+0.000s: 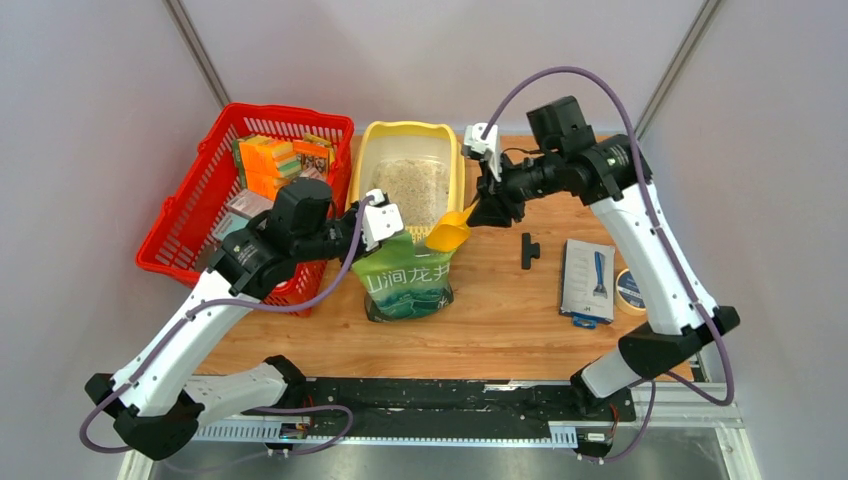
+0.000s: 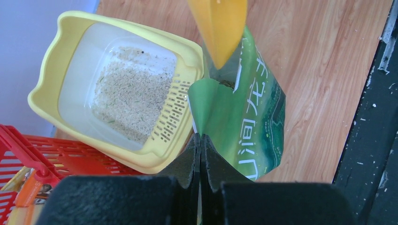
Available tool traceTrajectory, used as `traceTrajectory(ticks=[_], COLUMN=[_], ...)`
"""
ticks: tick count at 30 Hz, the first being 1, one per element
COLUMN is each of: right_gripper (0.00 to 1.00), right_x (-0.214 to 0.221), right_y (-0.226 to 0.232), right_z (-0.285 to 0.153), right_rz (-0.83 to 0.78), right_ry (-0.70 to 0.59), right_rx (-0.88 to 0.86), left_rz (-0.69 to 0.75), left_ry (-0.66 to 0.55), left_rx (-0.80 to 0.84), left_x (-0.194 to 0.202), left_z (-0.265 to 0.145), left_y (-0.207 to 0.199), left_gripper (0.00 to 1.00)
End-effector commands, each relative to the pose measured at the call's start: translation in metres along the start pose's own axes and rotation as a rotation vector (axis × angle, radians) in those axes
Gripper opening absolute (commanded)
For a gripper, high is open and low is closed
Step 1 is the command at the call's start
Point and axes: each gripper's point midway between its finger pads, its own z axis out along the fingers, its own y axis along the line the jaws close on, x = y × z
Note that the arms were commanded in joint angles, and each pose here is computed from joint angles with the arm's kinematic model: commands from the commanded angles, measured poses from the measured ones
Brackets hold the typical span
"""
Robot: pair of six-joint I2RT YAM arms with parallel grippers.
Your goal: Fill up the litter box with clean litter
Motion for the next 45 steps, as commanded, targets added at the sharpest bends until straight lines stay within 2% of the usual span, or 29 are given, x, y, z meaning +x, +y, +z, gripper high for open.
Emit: traceTrajectory(ticks=[1, 9, 12, 16, 19, 20, 23, 26, 27, 32, 39, 45], right_gripper=[0.00, 0.00, 0.00, 0.00, 0.00, 0.00, 0.00, 0.00, 0.00, 0.00, 0.00, 0.00], right_x=[0.002, 0.006, 0.025, 0.047, 0.045, 0.044, 0.040, 0.044, 0.045, 0.064, 0.096, 0.113], right_y=[0.007, 0.007, 0.022, 0.026, 0.022, 0.023, 0.010, -0.006, -0.007, -0.027, -0.043, -0.043], right_z=[-0.008, 0.013, 0.020, 0.032, 0.038, 0.040, 0.039, 0.038, 0.039, 0.045, 0.063, 0.085], right_rz=[-0.107, -0.165, -0.109, 0.105, 0.294, 0.404, 0.519, 0.538, 0.596, 0.678, 0.734, 0.775], right_ry=[0.073, 0.171, 0.269, 0.370, 0.362, 0.358, 0.323, 0.329, 0.328, 0.391, 0.505, 0.578], right_rx=[-0.006, -0.047, -0.107, -0.094, -0.009, 0.035, 0.172, 0.292, 0.322, 0.520, 0.629, 0.630], left_rz=[0.012, 0.004, -0.010, -0.020, -0.024, -0.025, -0.030, -0.052, -0.054, -0.073, -0.086, -0.086], left_ry=[-0.120, -0.135, -0.148, -0.163, -0.161, -0.162, -0.162, -0.159, -0.157, -0.163, -0.157, -0.170], left_rx=[-0.061, -0.055, -0.058, -0.074, -0.083, -0.085, -0.081, -0.096, -0.093, -0.076, -0.057, -0.057], left_x=[-0.028, -0.028, -0.030, -0.034, -0.033, -0.033, -0.032, -0.030, -0.029, -0.031, -0.033, -0.038], left_z=[-0.019, -0.022, -0.022, -0.024, -0.024, -0.024, -0.024, -0.023, -0.023, -0.023, -0.019, -0.018], left_y=[0.008, 0.003, 0.003, 0.007, 0.008, 0.008, 0.006, 0.008, 0.007, 0.004, 0.004, 0.006], left_gripper=[0.00, 0.00, 0.00, 0.00, 0.00, 0.00, 0.00, 0.00, 0.00, 0.00, 0.00, 0.00])
